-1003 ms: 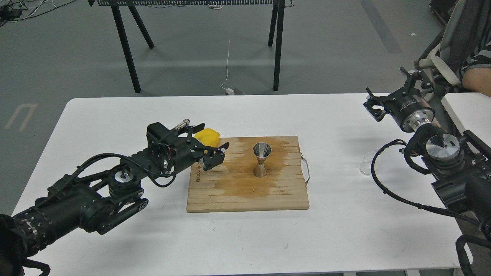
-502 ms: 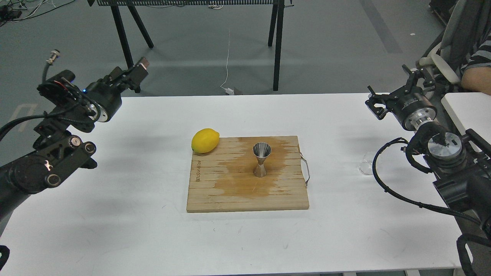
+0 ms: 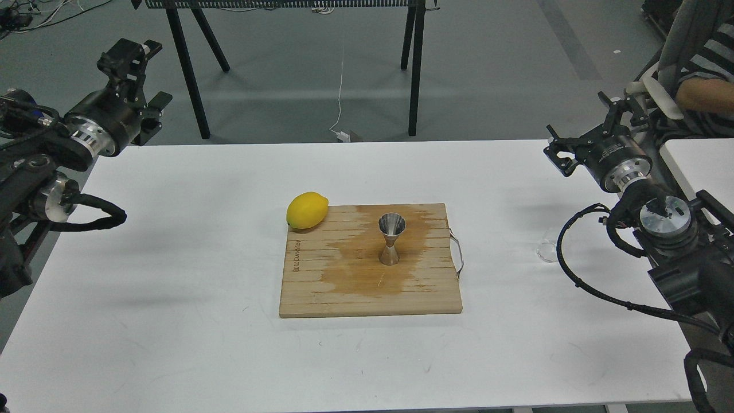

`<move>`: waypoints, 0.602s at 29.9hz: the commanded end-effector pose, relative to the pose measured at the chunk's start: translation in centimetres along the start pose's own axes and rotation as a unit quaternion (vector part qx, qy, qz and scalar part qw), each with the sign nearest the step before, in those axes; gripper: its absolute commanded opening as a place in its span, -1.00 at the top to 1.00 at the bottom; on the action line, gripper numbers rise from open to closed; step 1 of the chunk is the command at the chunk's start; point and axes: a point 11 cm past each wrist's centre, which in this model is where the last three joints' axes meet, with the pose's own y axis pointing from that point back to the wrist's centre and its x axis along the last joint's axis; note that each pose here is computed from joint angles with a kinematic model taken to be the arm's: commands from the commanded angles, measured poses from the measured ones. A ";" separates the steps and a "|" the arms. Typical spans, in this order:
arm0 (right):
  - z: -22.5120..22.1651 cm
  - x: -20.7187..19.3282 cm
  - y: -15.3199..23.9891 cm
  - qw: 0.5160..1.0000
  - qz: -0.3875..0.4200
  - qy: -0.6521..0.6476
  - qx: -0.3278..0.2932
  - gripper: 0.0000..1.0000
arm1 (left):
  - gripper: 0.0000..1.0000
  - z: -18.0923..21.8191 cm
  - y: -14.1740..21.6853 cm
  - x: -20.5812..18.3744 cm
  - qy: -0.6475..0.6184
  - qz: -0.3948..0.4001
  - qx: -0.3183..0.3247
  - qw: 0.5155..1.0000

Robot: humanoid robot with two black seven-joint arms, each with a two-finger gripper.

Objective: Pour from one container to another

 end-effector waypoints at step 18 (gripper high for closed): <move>-5.2 1.5 7.6 0.991 -0.016 0.125 -0.039 -0.99 | -1.00 -0.2 0.4 3.6 0.228 0.032 -0.077 0.970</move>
